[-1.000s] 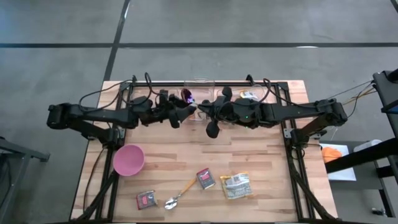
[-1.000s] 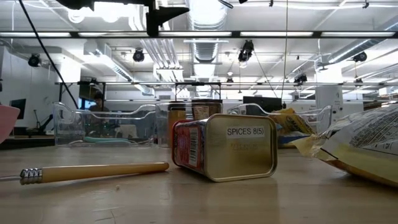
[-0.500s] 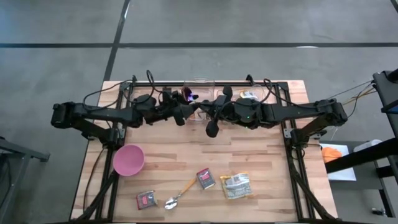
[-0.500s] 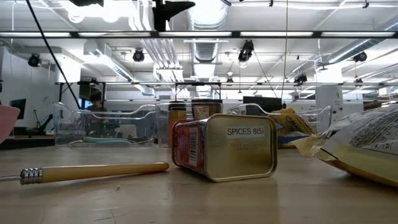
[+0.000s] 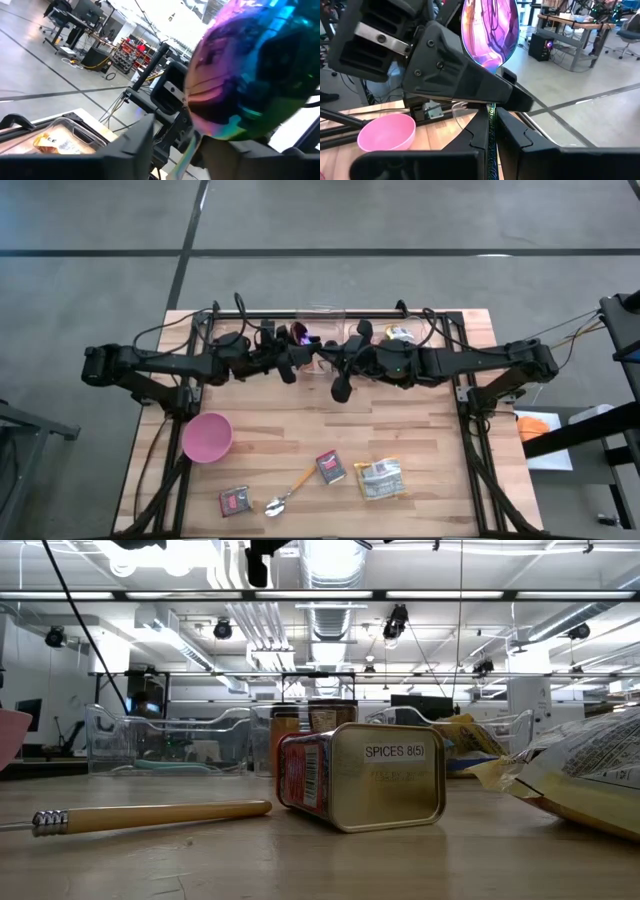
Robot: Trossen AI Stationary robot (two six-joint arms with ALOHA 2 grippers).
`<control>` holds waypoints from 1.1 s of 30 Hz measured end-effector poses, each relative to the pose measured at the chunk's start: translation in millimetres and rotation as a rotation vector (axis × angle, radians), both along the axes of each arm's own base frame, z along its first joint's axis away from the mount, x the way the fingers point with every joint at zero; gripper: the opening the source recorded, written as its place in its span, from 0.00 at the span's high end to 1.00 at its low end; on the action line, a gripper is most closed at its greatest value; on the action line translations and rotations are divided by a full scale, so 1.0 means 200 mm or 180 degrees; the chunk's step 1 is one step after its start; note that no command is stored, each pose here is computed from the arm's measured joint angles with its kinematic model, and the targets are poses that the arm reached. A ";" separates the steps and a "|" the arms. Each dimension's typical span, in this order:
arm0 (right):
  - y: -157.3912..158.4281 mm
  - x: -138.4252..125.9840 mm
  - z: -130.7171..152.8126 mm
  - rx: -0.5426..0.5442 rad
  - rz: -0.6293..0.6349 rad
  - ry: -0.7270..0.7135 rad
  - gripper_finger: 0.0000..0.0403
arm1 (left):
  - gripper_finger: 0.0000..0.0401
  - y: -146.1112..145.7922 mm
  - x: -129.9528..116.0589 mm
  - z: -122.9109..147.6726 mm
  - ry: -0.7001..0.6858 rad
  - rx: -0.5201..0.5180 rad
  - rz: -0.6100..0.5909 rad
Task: Pick & Place Food Item
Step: Put the blue spoon into the left transparent bin
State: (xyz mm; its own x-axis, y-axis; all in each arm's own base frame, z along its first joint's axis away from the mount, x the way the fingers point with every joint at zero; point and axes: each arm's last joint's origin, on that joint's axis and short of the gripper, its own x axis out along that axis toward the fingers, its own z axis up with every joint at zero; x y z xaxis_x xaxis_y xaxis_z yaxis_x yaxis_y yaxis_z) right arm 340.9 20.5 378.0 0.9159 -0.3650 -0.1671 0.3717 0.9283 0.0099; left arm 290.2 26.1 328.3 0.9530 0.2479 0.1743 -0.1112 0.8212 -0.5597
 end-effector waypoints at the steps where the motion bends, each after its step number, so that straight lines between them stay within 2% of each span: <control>1: 0.00 0.00 0.00 0.0000 0.0000 0.0001 0.96 | 0.69 0.00 0.00 0.00 -0.0002 0.0000 -0.0002; 5: 0.00 0.00 0.00 -0.0012 0.0006 0.0018 0.96 | 0.93 0.00 0.00 0.00 -0.0010 0.0004 -0.0033; 6: 0.00 0.00 -0.01 -0.0019 0.0008 0.0023 0.96 | 0.96 0.00 0.00 0.00 -0.0011 0.0001 -0.0049; 24: 0.00 0.00 -0.01 -0.0007 0.0022 0.0033 0.97 | 0.99 0.00 0.00 0.01 -0.0022 0.0000 -0.0050; 29: 0.00 0.00 -0.02 0.0134 0.0001 0.0039 0.96 | 0.99 0.00 -0.01 0.01 -0.0007 -0.0024 -0.0066; 33: 0.01 0.00 -0.03 0.0179 0.0041 0.0088 0.91 | 0.99 0.00 -0.02 0.02 0.0014 -0.0037 -0.0055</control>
